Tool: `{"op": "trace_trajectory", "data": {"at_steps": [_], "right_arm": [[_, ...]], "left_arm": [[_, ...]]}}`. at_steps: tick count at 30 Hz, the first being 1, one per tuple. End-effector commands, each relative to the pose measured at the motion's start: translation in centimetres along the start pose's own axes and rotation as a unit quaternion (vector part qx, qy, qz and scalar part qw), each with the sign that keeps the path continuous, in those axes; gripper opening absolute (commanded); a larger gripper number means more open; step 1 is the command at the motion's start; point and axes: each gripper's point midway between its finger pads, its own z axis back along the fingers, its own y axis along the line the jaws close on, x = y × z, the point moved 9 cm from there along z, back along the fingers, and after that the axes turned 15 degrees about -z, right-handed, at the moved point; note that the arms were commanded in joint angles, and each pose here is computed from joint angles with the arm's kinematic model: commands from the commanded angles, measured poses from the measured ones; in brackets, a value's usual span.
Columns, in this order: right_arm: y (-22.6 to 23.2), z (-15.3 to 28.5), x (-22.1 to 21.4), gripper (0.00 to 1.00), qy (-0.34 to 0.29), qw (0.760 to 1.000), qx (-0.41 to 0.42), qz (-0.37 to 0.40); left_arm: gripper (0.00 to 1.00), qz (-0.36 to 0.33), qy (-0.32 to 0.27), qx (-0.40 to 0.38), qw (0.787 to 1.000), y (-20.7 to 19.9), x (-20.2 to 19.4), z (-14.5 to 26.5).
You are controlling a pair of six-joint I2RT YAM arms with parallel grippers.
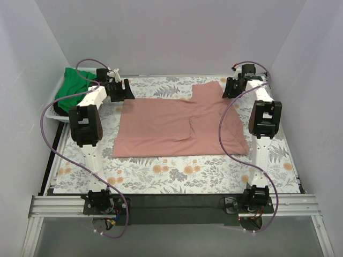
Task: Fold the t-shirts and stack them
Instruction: Fold the tshirt
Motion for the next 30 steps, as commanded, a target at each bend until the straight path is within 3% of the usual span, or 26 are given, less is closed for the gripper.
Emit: {"op": "trace_trajectory", "data": {"at_steps": [1,7,11,16,24,30], "right_arm": [[0.6,-1.5,-1.0,0.44,0.011,1.000,0.003,-0.002],[0.4,-1.9,-0.9,0.36,0.010,1.000,0.003,-0.003],[0.5,-2.0,-0.8,0.16,0.008,1.000,0.006,0.000],[0.9,-1.9,-0.5,0.01,0.005,1.000,0.024,0.002],[1.6,-1.3,0.1,0.01,-0.004,0.999,0.049,0.011],[2.4,-0.7,0.8,0.01,-0.019,0.997,0.070,0.016]], "left_arm": [[0.71,-0.010,-0.020,0.019,1.000,0.5,1.6,0.8],[0.69,0.003,0.003,0.037,0.999,1.6,0.7,-0.6],[0.64,0.005,0.007,0.062,0.998,2.4,0.9,-1.2],[0.59,-0.007,0.001,0.081,0.997,3.1,1.3,-1.8],[0.57,-0.015,0.005,0.096,0.995,4.0,1.0,-2.9],[0.46,-0.019,0.019,0.074,0.997,3.5,0.0,-4.0]]}}
